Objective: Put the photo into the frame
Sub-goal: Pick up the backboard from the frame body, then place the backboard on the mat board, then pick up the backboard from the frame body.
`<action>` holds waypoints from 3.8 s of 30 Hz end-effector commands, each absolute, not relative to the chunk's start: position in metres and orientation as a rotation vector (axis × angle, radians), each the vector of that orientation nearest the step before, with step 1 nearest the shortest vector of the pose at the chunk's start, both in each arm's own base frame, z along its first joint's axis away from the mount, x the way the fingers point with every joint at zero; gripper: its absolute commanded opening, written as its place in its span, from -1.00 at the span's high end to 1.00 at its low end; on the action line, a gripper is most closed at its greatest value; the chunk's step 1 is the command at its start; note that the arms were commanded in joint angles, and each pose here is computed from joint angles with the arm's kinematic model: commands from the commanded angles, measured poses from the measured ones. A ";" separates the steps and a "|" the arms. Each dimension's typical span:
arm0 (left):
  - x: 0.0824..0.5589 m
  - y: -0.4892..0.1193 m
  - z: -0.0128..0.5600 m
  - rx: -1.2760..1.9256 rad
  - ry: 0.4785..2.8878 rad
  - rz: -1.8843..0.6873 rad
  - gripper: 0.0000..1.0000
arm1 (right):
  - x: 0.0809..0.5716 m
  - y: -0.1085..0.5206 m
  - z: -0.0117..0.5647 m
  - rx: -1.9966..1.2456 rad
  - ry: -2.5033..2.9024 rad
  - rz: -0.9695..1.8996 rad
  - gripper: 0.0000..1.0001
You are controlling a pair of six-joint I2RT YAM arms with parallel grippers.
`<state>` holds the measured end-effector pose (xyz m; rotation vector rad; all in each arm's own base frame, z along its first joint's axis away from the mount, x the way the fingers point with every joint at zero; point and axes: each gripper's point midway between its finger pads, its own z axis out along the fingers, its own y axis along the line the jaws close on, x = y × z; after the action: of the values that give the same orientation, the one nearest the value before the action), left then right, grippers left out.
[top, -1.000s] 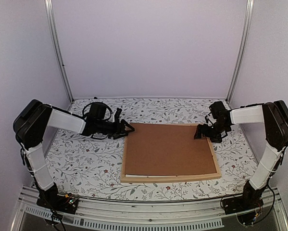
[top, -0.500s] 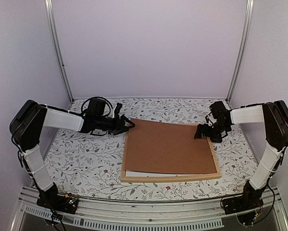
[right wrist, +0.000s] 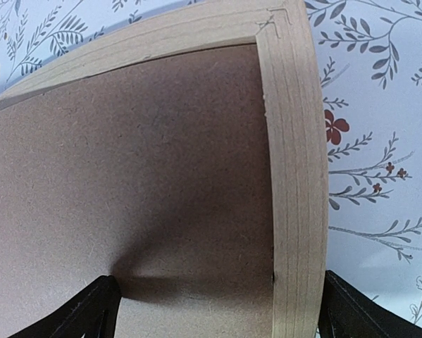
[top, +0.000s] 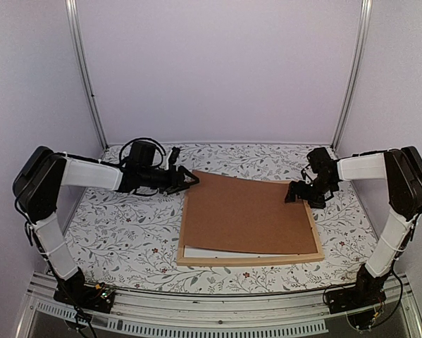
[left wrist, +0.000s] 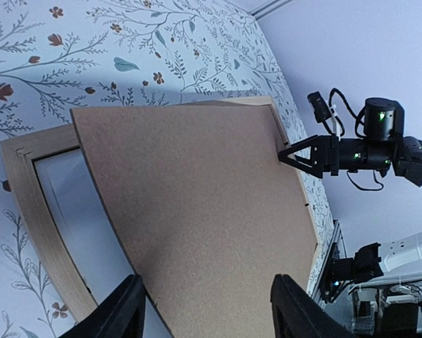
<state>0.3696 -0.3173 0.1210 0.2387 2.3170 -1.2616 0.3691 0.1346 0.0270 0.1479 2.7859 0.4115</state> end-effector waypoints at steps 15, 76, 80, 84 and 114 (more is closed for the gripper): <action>0.340 -0.370 0.172 0.497 2.143 -1.325 -0.26 | 0.349 0.176 0.018 0.046 2.859 0.624 -0.96; 0.330 -0.357 0.000 0.757 2.657 -0.179 -0.61 | 0.349 0.195 0.006 -0.001 2.885 0.653 -0.96; 0.333 -0.357 0.010 0.744 2.634 -0.165 -0.69 | 0.349 0.195 0.006 -0.003 2.886 0.652 -0.96; 0.338 -0.358 0.019 0.735 2.607 -0.161 -0.76 | 0.348 0.195 0.004 -0.003 2.890 0.649 -0.96; 0.356 -0.289 0.069 0.380 2.521 -0.534 -0.74 | 0.359 0.190 0.013 -0.031 2.872 0.581 -0.96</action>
<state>0.3610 -0.2646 0.0644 0.3423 2.5501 -0.3604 0.3778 0.1795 0.0294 -0.0013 2.7843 0.5344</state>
